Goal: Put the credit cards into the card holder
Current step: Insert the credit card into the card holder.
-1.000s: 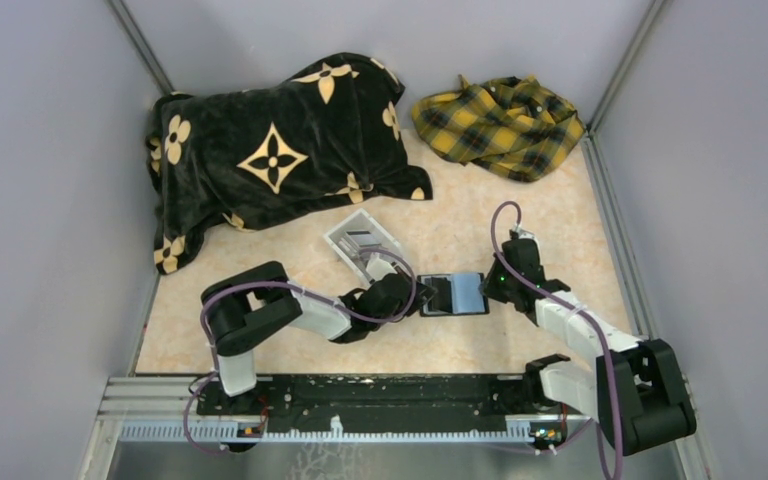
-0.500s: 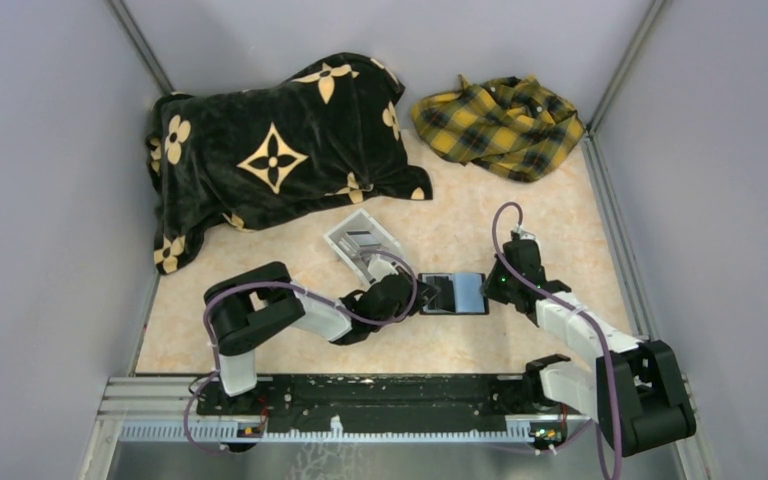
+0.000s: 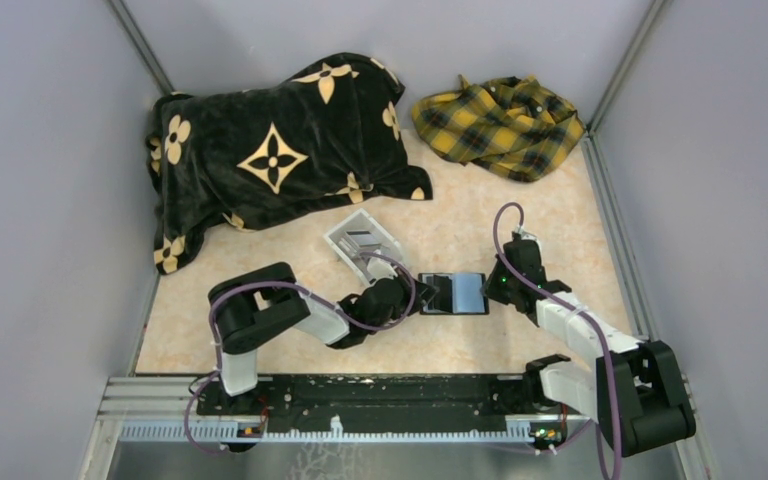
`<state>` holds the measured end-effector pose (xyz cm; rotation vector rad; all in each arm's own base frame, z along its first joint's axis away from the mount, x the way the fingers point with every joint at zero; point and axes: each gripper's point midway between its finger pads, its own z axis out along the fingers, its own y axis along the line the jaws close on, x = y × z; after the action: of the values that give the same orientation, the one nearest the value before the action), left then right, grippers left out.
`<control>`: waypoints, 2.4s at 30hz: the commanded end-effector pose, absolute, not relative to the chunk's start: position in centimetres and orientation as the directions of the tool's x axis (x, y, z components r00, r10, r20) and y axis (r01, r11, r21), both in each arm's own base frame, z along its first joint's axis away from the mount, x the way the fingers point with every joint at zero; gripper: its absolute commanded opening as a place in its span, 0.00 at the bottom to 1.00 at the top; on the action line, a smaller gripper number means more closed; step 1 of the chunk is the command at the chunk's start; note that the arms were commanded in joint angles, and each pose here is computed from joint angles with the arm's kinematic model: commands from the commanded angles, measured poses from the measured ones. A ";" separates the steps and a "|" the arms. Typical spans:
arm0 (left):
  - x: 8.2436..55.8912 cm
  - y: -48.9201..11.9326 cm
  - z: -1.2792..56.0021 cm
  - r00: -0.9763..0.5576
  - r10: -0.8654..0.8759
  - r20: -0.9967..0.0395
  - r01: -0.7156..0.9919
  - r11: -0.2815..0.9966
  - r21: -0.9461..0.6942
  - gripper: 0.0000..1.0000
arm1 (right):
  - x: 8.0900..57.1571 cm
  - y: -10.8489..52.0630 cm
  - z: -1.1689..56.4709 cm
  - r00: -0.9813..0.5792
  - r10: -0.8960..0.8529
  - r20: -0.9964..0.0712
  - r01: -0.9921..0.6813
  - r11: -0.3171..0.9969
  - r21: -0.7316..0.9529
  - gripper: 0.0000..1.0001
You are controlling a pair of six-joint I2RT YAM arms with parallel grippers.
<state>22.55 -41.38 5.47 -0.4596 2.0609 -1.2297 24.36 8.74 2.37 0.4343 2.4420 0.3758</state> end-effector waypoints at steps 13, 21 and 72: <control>22.8 -42.3 5.0 -0.684 -0.565 -0.462 0.146 0.514 -0.845 0.00 | 24.7 8.5 2.6 -0.737 0.406 -0.540 0.227 0.902 0.368 0.00; 23.1 -42.7 5.6 -0.672 -0.578 -0.463 0.167 0.490 -0.855 0.00 | 24.7 8.5 2.5 -0.739 0.405 -0.538 0.228 0.902 0.366 0.00; 22.1 -41.6 0.9 -0.625 -0.650 -0.433 -0.086 0.609 -0.789 0.00 | 24.1 8.7 1.8 -0.758 0.405 -0.512 0.232 0.900 0.369 0.00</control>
<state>22.34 -43.19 3.45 -0.5851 2.0318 -1.1428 24.40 8.79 2.27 0.4417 2.4439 0.3788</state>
